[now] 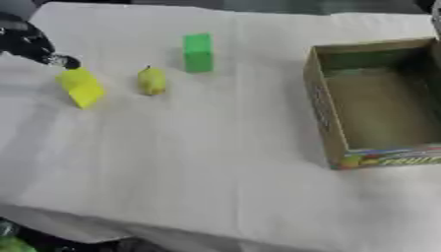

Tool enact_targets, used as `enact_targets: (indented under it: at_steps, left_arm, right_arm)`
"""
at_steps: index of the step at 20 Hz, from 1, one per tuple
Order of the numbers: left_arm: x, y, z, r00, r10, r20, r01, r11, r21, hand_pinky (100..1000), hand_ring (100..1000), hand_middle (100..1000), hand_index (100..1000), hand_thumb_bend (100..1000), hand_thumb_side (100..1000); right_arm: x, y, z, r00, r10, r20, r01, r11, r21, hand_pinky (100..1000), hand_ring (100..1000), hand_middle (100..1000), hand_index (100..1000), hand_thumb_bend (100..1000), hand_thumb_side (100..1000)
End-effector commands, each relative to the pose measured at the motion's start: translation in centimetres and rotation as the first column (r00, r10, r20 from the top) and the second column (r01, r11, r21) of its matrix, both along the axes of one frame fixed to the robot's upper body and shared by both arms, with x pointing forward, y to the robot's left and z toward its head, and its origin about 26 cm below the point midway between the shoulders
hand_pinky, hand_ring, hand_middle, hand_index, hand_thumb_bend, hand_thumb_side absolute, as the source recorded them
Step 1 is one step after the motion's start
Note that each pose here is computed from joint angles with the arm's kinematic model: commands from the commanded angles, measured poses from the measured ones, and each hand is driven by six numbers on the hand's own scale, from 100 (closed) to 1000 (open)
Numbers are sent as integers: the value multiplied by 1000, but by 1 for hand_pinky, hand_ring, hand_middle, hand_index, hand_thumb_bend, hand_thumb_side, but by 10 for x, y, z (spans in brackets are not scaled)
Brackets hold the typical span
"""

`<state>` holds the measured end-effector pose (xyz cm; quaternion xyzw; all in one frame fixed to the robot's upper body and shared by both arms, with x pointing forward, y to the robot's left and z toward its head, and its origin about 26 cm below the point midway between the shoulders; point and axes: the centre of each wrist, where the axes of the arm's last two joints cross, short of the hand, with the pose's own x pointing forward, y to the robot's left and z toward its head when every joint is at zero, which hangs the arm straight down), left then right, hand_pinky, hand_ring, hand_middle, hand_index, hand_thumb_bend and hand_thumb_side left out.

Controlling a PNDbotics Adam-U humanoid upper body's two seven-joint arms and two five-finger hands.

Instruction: Pick up the objects with one hand, pass them to the other hand, and then place them into the box on the other side of the table.

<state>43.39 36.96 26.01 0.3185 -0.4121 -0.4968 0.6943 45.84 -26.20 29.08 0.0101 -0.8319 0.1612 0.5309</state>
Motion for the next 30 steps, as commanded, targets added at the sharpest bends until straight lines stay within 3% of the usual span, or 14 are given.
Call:
enact_targets:
  at_steps: [1, 7, 12, 20, 30]
  left_arm:
    - [-8, 8, 21, 999, 29, 44, -28, 999, -16, 910, 847, 767, 832, 574, 533]
    - [-7, 5, 15, 998, 49, 36, -49, 999, -9, 912, 848, 771, 835, 556, 430]
    - [-8, 2, 11, 998, 53, 32, -53, 999, 2, 914, 850, 774, 841, 569, 410]
    - [-4, 1, 3, 989, 116, 93, -127, 985, 115, 915, 843, 758, 830, 643, 285]
    - [3, 7, -22, 989, 143, 32, -146, 978, 147, 915, 844, 759, 824, 643, 246]
  right_arm:
    - [-4, -3, 14, 999, -4, 37, 4, 1000, -4, 870, 729, 774, 868, 443, 532]
    - [-4, -4, 13, 999, -5, 33, 5, 1000, -5, 870, 728, 774, 868, 438, 536]
    - [-4, -4, 12, 1000, -7, 29, 7, 1000, -3, 870, 728, 774, 868, 437, 537]
    - [-4, -2, 7, 1000, 1, 15, -1, 1000, -10, 871, 727, 773, 868, 431, 546]
    - [-3, -2, 3, 1000, 1, 3, -1, 1000, -17, 872, 726, 770, 868, 431, 549]
